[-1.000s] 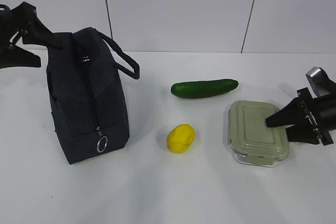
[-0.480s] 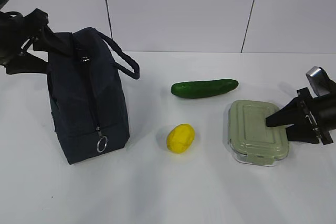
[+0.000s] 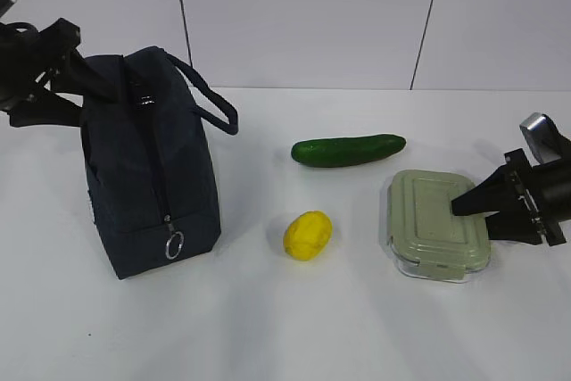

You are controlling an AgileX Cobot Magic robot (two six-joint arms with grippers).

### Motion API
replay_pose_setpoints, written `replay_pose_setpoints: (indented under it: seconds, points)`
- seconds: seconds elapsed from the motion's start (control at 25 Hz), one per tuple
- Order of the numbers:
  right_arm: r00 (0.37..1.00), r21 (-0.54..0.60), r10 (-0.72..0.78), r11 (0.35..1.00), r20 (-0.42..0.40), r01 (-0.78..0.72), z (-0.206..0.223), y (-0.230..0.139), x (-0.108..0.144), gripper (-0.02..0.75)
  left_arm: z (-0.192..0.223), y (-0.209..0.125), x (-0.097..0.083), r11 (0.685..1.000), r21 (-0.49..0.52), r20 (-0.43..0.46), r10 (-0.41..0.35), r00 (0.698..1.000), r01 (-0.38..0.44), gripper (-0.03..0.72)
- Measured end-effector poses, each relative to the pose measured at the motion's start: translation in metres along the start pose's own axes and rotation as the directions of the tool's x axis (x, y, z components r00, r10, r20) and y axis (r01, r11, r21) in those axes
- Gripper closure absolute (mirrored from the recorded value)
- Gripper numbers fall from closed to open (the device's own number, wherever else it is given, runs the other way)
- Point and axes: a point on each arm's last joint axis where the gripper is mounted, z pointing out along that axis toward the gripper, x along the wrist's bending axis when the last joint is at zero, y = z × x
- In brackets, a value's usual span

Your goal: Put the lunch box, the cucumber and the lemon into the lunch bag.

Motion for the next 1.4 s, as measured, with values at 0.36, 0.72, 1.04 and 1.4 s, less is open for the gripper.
replay_pose_setpoints:
  seconds: [0.36, 0.72, 1.04, 1.4]
  points:
    - [1.000, -0.002, -0.001, 1.000, 0.001, 0.001, 0.000, 0.000, 0.000, 0.318, 0.000, -0.001, 0.001, 1.000, 0.013, -0.007, 0.011, 1.000, -0.011, 0.501]
    - [1.000, -0.002, -0.001, 1.000, 0.001, 0.001, 0.000, 0.000, 0.000, 0.318, 0.000, -0.005, 0.002, 0.998, 0.058, -0.015, 0.035, 0.999, -0.034, 0.673]
    - [1.000, -0.019, -0.011, 1.000, 0.013, 0.012, -0.003, 0.002, 0.003, 0.318, 0.000, -0.007, 0.003, 0.996, 0.078, -0.028, 0.054, 0.998, -0.052, 0.678]
    - [0.999, -0.055, -0.032, 0.998, 0.029, 0.034, -0.015, 0.005, 0.020, 0.318, -0.001, -0.008, 0.003, 0.994, 0.092, -0.029, 0.063, 0.998, -0.060, 0.678]
